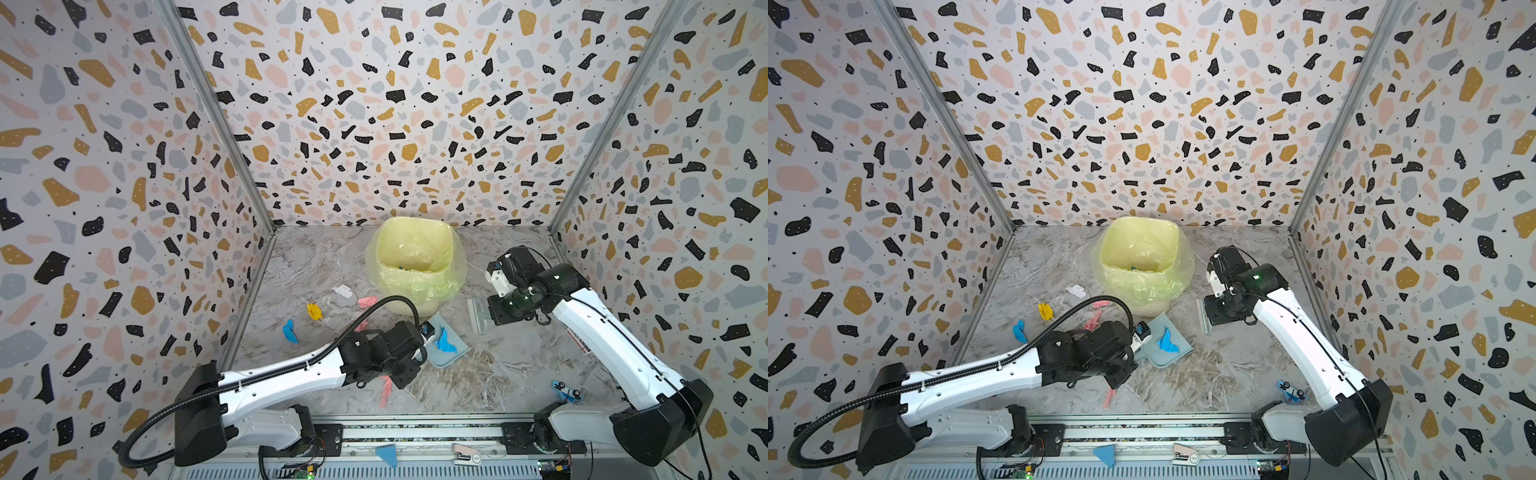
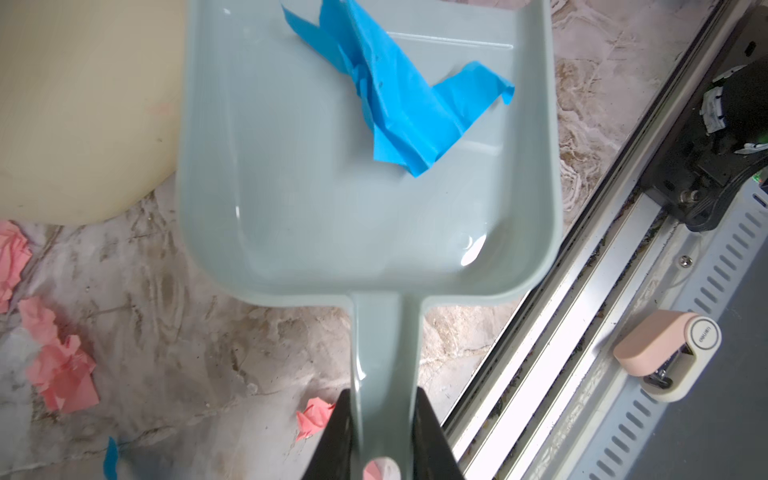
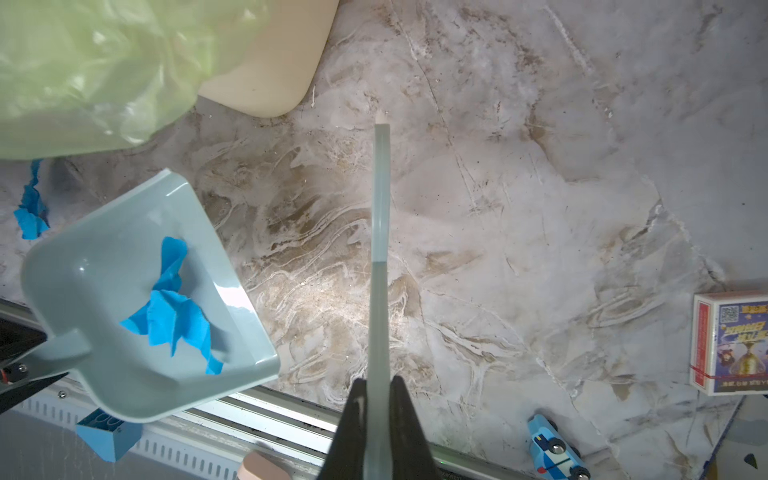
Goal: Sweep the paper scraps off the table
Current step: 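Lift the dustpan with the blue scrap toward the yellow bin while the right gripper withdraws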
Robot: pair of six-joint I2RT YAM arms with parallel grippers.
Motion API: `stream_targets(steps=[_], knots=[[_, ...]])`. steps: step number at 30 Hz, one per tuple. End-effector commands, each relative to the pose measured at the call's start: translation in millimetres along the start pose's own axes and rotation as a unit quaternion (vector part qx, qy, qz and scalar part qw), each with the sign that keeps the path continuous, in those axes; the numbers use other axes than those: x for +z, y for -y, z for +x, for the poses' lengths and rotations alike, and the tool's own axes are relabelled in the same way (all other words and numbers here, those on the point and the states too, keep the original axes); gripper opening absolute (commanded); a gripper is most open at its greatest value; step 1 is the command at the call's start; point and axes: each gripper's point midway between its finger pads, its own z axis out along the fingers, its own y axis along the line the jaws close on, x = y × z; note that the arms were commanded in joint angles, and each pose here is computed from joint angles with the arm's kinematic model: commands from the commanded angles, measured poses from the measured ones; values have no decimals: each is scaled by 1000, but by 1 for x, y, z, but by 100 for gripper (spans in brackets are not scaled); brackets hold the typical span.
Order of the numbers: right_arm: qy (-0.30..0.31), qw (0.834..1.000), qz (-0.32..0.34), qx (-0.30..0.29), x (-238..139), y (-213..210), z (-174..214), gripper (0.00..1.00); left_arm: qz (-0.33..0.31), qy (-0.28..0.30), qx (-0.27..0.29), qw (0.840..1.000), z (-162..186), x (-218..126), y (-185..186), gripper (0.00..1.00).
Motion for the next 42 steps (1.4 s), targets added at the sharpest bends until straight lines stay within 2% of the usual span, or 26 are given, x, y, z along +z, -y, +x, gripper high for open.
stream_targets(steps=[1,15,24,30,35,38,42], knots=[[18,1000,-14,-7,-6,-3,-3,0,-8,4,-2,1000,-4,-20,-4,19],[28,999,-26,-6,-5,-6,-13,0,-26,39,-9,999,-22,-82,-10,18],[31,999,-29,-7,-5,-7,-18,0,-31,67,-41,996,-32,-114,-14,18],[35,999,-33,-8,-6,-9,-20,0,-83,74,-62,992,-43,-141,-34,18],[40,999,-31,-9,-8,-8,-22,0,-94,84,-79,989,-54,-157,-46,18],[44,999,-30,-8,-8,-7,-22,0,-107,100,-100,984,-62,-171,-63,17],[47,998,-33,-6,-6,-6,-23,0,-133,92,-123,979,-63,-179,-92,18]])
